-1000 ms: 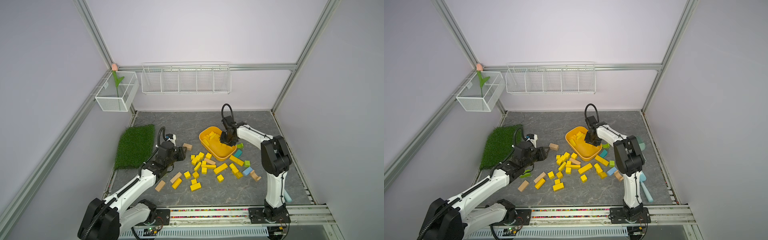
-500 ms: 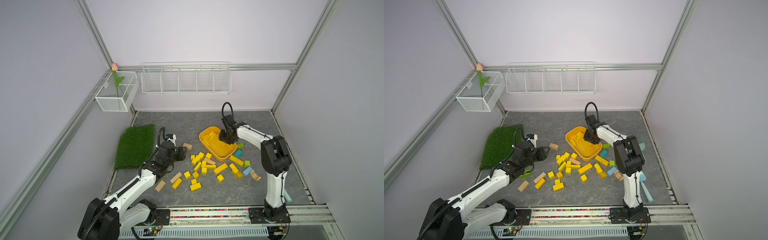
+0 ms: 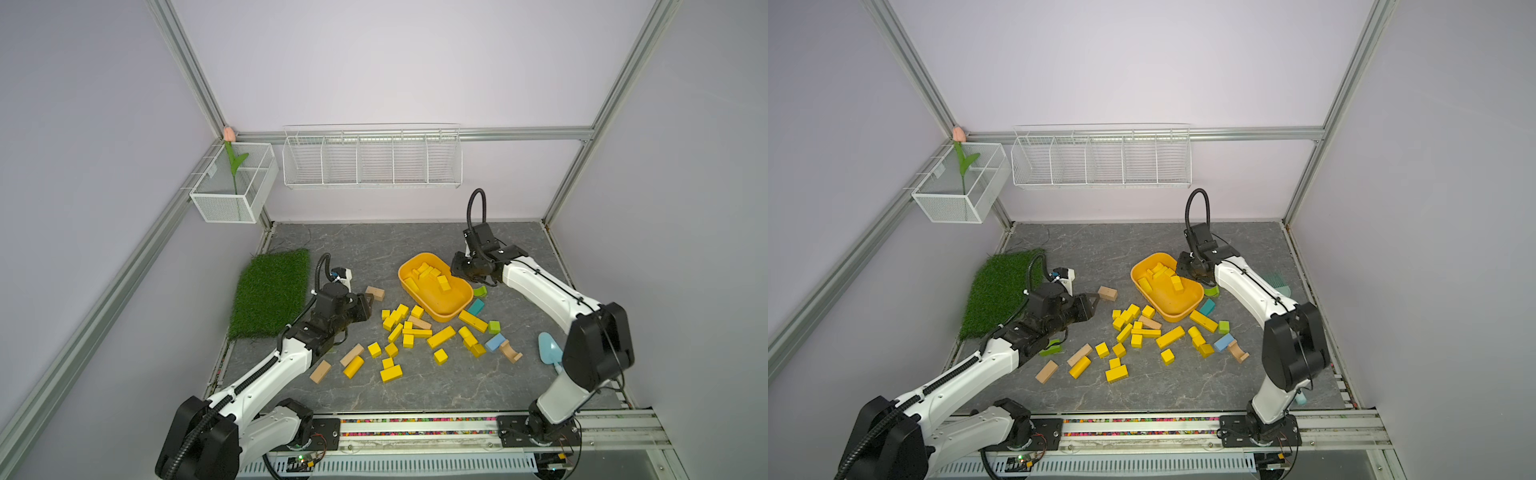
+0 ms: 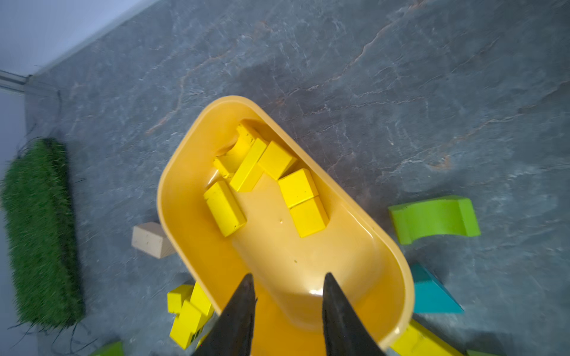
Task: Pick out the yellow building blocks
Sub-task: Place the building block in the storage box, then pick up the building block from the center of the board.
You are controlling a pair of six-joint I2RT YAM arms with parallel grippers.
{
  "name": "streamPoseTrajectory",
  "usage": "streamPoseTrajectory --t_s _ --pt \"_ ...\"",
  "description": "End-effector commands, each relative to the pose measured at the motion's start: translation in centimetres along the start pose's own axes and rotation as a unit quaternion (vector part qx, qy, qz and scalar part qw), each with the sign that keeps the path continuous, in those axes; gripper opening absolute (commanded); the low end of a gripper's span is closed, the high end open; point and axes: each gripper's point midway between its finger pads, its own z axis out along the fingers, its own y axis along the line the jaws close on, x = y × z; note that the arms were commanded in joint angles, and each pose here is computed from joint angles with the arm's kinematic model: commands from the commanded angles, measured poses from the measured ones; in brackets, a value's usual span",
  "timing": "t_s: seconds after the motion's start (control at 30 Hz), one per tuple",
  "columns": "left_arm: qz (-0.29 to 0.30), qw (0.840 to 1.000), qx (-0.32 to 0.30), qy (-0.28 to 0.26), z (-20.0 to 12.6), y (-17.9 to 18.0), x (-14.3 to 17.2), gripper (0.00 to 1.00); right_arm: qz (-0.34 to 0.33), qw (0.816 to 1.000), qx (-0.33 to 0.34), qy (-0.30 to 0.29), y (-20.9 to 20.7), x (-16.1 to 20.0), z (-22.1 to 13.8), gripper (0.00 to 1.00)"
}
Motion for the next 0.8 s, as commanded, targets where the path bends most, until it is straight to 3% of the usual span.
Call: streamPoseTrajectory --t_s 0.0,0.4,0.6,0.77 --pt "-0.007 1.000 0.003 -0.006 -0.1 0.0 -0.2 0.48 -0.034 0.998 0.031 0.033 -2.8 3.3 -1.6 0.38" --pt "-0.007 1.000 0.003 -0.006 -0.1 0.1 -0.2 0.48 -0.056 0.991 0.043 0.112 -8.3 13.7 -4.8 0.40" --pt "-0.008 1.000 0.001 -0.007 -0.1 0.1 -0.3 0.48 0.012 0.984 0.057 0.168 -10.8 18.9 -5.5 0.45" --pt "-0.008 1.000 0.000 -0.006 -0.1 0.1 -0.3 0.48 0.090 0.977 0.052 0.185 -11.1 21.1 -5.6 0.52"
